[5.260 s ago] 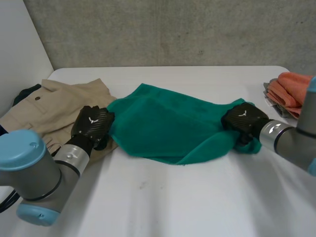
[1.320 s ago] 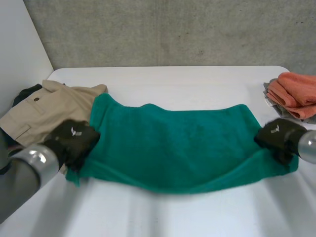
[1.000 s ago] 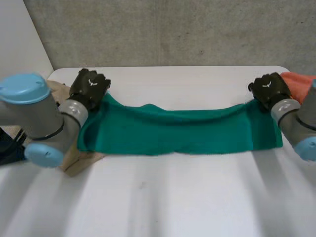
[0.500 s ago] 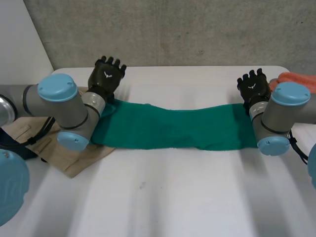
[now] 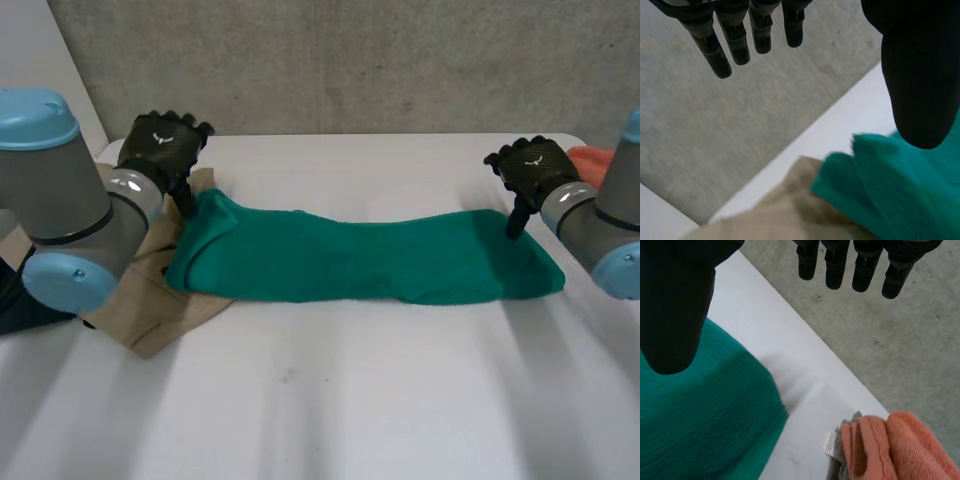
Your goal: Fold the laundry.
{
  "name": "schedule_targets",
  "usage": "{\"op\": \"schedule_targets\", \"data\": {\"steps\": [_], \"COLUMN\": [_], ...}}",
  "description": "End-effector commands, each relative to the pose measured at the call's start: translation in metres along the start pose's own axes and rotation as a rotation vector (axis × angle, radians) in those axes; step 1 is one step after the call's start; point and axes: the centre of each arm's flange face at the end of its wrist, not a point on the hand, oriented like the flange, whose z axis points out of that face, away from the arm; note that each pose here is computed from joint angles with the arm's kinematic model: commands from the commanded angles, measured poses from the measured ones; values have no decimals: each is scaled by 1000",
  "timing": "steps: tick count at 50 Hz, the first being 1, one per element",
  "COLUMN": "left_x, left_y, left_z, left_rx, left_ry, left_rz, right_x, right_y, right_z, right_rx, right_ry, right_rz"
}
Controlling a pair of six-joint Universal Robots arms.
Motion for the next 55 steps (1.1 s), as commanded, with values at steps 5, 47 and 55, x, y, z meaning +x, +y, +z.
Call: {"op": "schedule_targets", "data": {"steps": [5,47,55], "left_x": [8,-15,-23], "left_y": [37,25,20], "left_z": [-17,-32,-53], "left_rx": [-141,-9,11], "left_ry": [31,-97,-77], "left_rz": [-7,-73,-129], "right_x": [20,64,110], "right_y": [10,98,113], "right_z": [-33,-44,-54], "right_rx": [-133,-233,-332], "right_ry": [-59,71,159], "right_rz": [61,31,-184]}}
